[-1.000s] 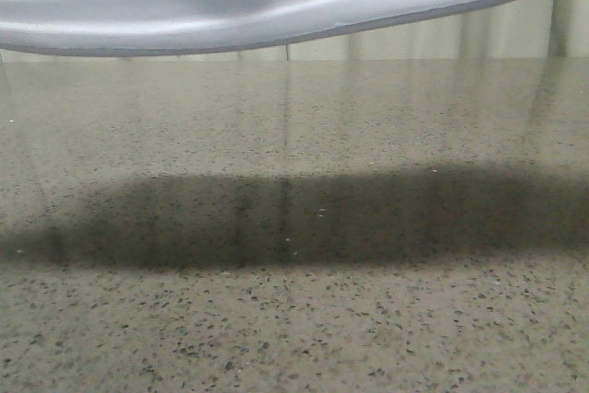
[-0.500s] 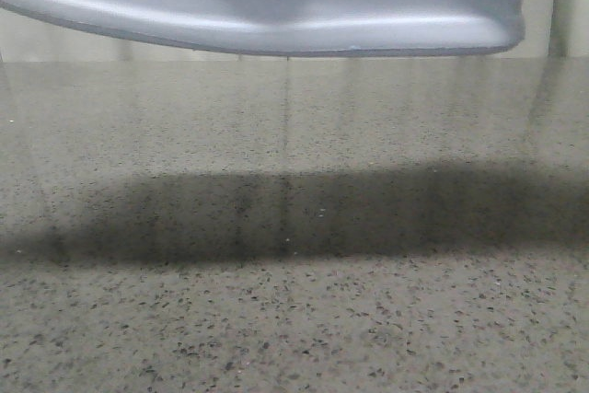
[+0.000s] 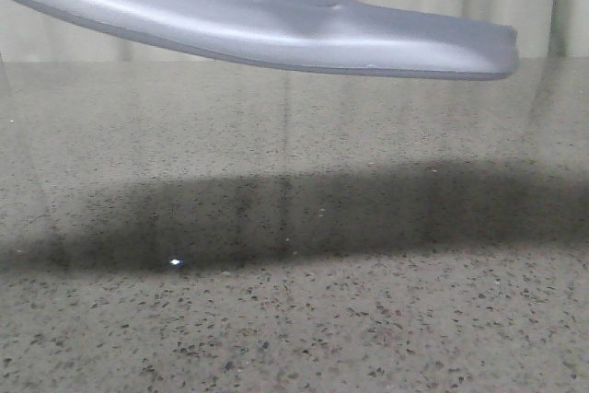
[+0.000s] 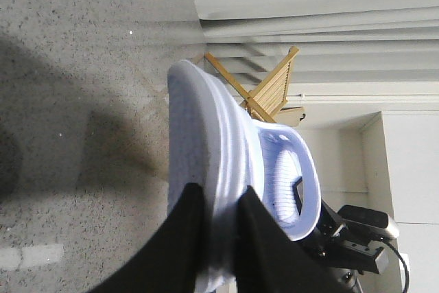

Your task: Insert blue slippers together front up

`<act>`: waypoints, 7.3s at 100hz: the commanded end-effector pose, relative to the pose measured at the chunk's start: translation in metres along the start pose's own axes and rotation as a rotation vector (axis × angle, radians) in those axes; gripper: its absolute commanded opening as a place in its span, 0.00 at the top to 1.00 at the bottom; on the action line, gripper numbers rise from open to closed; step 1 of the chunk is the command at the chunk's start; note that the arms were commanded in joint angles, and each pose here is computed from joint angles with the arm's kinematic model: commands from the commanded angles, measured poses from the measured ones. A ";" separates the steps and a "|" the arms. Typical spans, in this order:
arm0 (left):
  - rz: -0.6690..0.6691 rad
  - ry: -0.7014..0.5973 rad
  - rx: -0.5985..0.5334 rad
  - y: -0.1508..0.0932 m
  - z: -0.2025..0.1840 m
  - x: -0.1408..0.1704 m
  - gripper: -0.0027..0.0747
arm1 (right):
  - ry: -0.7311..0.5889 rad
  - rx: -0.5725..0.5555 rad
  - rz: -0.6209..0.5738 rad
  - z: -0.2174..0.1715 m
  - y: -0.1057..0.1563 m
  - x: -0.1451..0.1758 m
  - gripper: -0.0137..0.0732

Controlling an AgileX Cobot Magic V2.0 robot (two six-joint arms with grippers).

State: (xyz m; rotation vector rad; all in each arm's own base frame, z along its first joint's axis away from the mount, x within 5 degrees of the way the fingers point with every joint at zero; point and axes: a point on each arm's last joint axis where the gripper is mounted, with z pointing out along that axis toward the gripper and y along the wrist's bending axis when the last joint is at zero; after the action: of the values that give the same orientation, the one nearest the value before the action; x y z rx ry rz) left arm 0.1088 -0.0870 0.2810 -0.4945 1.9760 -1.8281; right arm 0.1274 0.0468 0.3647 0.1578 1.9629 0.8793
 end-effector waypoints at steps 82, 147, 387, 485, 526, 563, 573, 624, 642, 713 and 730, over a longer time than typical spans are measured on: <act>-0.043 0.107 0.166 -0.022 -0.001 0.009 0.94 | 0.011 -0.160 0.142 0.022 -0.014 0.020 0.97; -0.036 0.160 0.190 -0.024 -0.002 0.014 0.94 | 0.182 -0.353 0.153 0.047 -0.008 0.027 0.97; 0.174 -0.056 -0.076 0.005 0.041 -0.053 0.94 | -0.514 0.032 -0.520 -0.033 0.002 -0.001 0.41; 0.352 -0.175 -0.297 0.030 0.043 -0.075 0.29 | -0.486 0.001 -0.529 -0.032 0.004 0.002 0.41; 0.792 -0.320 -0.372 -0.005 0.031 -0.089 0.29 | -0.532 0.084 -0.560 -0.034 -0.002 -0.002 0.41; 1.214 -0.590 -0.393 -0.053 -0.034 -0.043 0.29 | -0.513 0.139 -0.757 -0.039 -0.006 0.009 0.41; 1.252 -0.638 -0.377 -0.049 -0.049 -0.029 0.29 | -0.559 0.152 -0.760 -0.049 -0.011 0.019 0.41; 1.323 -0.659 -0.409 0.020 -0.074 0.006 0.29 | -0.647 0.169 -0.763 -0.064 -0.059 0.090 0.41; 1.310 -0.640 -0.445 0.033 -0.073 0.005 0.31 | -0.643 0.216 -0.746 -0.056 -0.076 0.103 0.43; 1.304 -0.626 -0.452 0.038 -0.072 0.005 0.94 | -0.673 0.245 -0.737 -0.058 -0.078 0.100 0.97; 1.297 -0.626 -0.445 0.038 -0.071 0.006 0.94 | -0.673 0.245 -0.737 -0.058 -0.078 0.100 0.97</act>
State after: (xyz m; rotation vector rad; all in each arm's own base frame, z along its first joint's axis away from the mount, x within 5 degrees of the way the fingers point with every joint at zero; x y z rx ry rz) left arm 0.0677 -0.0249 0.2373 0.1440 1.5729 -0.3439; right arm 0.0463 0.0079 0.2517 -0.1403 1.3547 0.1065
